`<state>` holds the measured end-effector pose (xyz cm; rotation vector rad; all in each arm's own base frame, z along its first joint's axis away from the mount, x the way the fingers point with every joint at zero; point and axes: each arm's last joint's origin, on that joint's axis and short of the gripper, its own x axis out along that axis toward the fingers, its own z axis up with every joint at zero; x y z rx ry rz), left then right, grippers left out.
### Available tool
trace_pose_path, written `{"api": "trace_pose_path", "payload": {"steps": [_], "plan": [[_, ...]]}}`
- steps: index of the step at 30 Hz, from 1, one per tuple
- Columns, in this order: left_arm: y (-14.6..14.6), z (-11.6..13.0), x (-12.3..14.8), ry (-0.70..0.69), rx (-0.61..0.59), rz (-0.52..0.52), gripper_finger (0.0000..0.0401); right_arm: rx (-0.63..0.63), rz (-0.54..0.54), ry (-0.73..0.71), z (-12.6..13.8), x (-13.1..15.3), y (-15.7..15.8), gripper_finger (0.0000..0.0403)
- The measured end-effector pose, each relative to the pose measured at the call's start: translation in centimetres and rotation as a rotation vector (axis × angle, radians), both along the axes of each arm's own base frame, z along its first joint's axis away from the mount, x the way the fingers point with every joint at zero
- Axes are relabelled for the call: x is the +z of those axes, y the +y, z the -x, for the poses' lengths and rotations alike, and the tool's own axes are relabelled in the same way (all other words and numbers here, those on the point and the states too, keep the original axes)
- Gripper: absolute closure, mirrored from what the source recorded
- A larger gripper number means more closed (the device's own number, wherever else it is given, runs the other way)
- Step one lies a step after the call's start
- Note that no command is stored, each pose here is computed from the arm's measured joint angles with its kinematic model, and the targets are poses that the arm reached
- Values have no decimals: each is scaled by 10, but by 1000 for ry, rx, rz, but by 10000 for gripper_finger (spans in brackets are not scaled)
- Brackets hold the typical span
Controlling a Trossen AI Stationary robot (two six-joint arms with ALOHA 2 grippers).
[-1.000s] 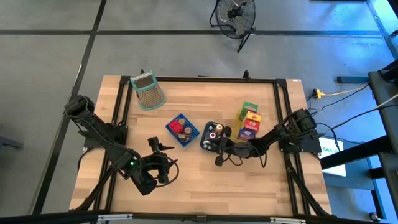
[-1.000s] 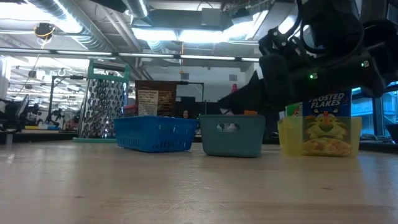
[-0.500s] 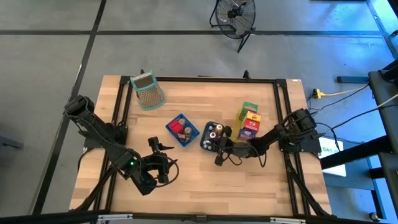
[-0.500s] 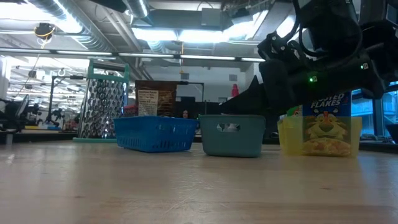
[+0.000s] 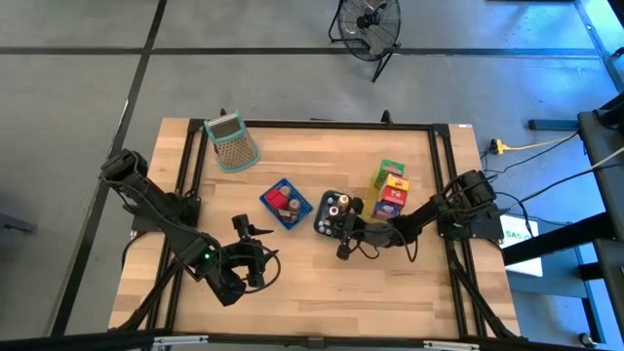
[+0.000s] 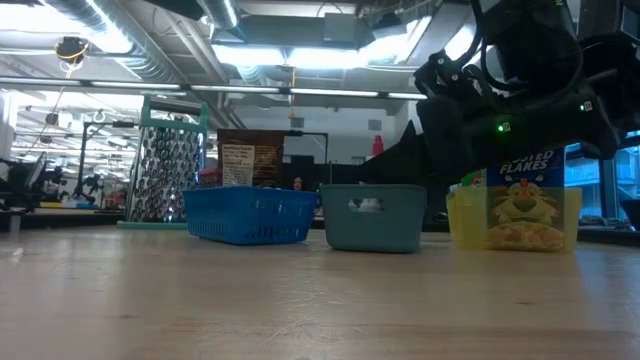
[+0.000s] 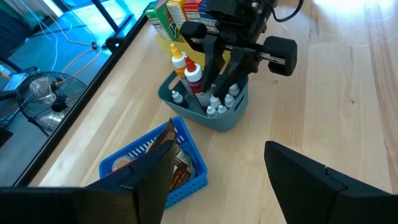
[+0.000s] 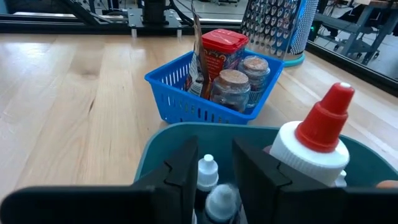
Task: Pick & Place Kitchen Items
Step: Put the green food coloring bottle into the green bin, then return to Home Position
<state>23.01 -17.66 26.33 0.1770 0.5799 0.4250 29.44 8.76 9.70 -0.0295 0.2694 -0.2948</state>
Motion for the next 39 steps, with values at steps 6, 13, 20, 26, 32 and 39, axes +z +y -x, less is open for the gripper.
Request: {"api": "trace_pose_path", "payload": {"steps": [6, 13, 20, 26, 32, 39], "plan": [[0, 0, 0, 0, 0, 0, 159, 8, -4, -4, 0, 0, 0, 300], [0, 0, 0, 0, 0, 0, 159, 78, 41, -73, 1, 9, 12, 300], [-3, -2, 1, -10, -19, 50, 157, 151, 108, -142, 9, 31, 33, 300], [-3, -2, 1, 17, -50, 29, 158, 161, 210, -163, 29, 67, 53, 300], [-3, -2, 1, 20, -51, 30, 158, 37, 278, -113, 67, 109, 62, 327], [-4, -2, 0, 36, -68, 44, 162, -47, 317, -81, 123, 153, 48, 395]]}}
